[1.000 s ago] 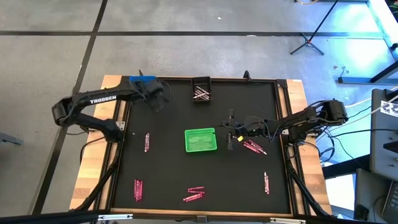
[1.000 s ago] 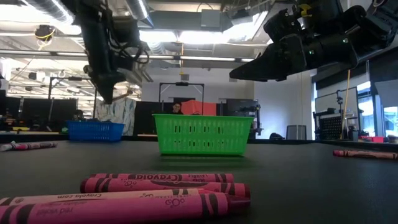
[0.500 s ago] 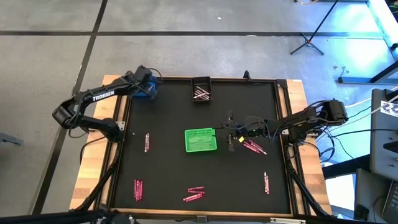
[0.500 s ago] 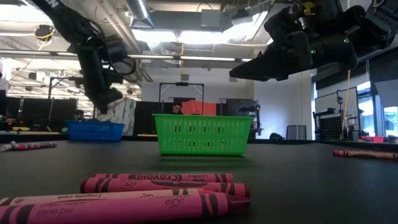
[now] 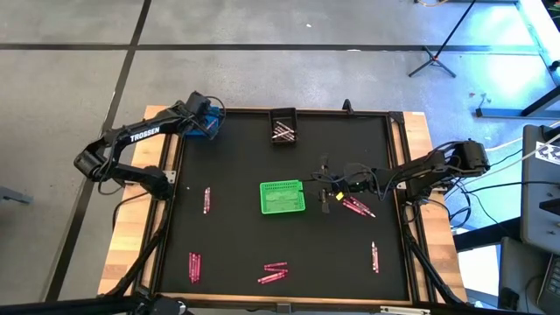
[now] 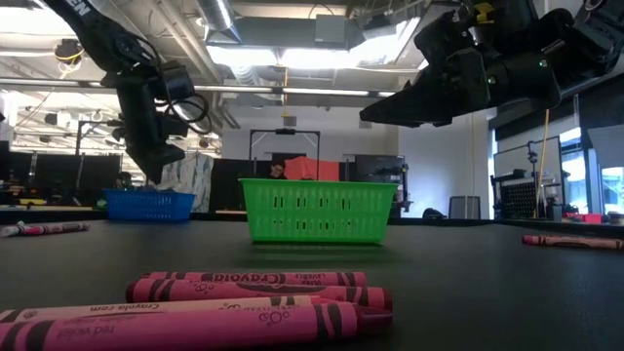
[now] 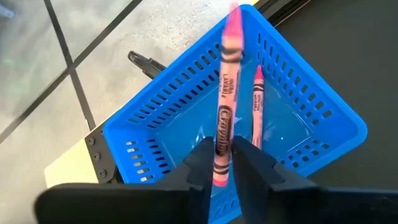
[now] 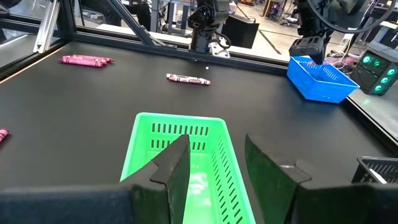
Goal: Sort crayons
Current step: Put the pink crayon into the blue bin
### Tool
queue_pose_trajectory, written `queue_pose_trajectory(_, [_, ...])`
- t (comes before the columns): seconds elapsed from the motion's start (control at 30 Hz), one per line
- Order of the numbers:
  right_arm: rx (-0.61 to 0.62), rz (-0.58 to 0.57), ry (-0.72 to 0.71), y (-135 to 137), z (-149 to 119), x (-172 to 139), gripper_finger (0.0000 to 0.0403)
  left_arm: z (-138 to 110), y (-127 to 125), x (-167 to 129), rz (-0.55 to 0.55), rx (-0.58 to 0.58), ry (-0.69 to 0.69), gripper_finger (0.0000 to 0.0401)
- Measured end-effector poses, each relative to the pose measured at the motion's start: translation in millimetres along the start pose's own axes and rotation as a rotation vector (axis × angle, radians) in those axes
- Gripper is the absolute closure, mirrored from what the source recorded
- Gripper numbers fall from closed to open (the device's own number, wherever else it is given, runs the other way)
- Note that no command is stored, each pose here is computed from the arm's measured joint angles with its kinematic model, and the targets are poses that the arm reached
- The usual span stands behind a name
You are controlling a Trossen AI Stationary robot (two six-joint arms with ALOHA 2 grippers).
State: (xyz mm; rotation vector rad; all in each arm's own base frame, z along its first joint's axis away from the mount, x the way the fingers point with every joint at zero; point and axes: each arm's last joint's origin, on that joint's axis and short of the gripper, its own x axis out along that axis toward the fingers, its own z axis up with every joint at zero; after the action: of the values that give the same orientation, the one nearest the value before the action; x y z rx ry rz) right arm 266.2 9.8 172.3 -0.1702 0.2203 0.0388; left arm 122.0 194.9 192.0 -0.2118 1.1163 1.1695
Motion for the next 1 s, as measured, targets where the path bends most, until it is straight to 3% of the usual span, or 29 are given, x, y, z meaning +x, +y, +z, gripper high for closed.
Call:
queue_pose_trajectory(0.17, [0.000,0.000,0.000,0.0,0.1,0.0,0.0253,-0.2,-0.1,0.0,-0.001,0.001,0.002,0.0310])
queue_pose_trajectory(0.37, [0.000,0.000,0.000,0.0,0.0,0.0,0.0253,12.9,-5.0,-14.1,-0.040,0.025,-0.017,0.0304])
queue_pose_trajectory(0.53, [0.000,0.000,0.000,0.0,0.0,0.0,0.0253,26.5,-20.8,-36.3,-0.237,0.015,-0.041,0.0304])
queue_pose_trajectory(0.7, [0.000,0.000,0.000,0.0,0.0,0.0,0.0253,20.4,-47.0,-53.9,-0.454,0.028,0.035,0.0304])
queue_pose_trajectory(1.0, [0.001,0.000,0.001,0.0,-0.1,0.0,0.0253,-18.4,-96.1,-79.9,-0.583,0.029,0.272,0.0303])
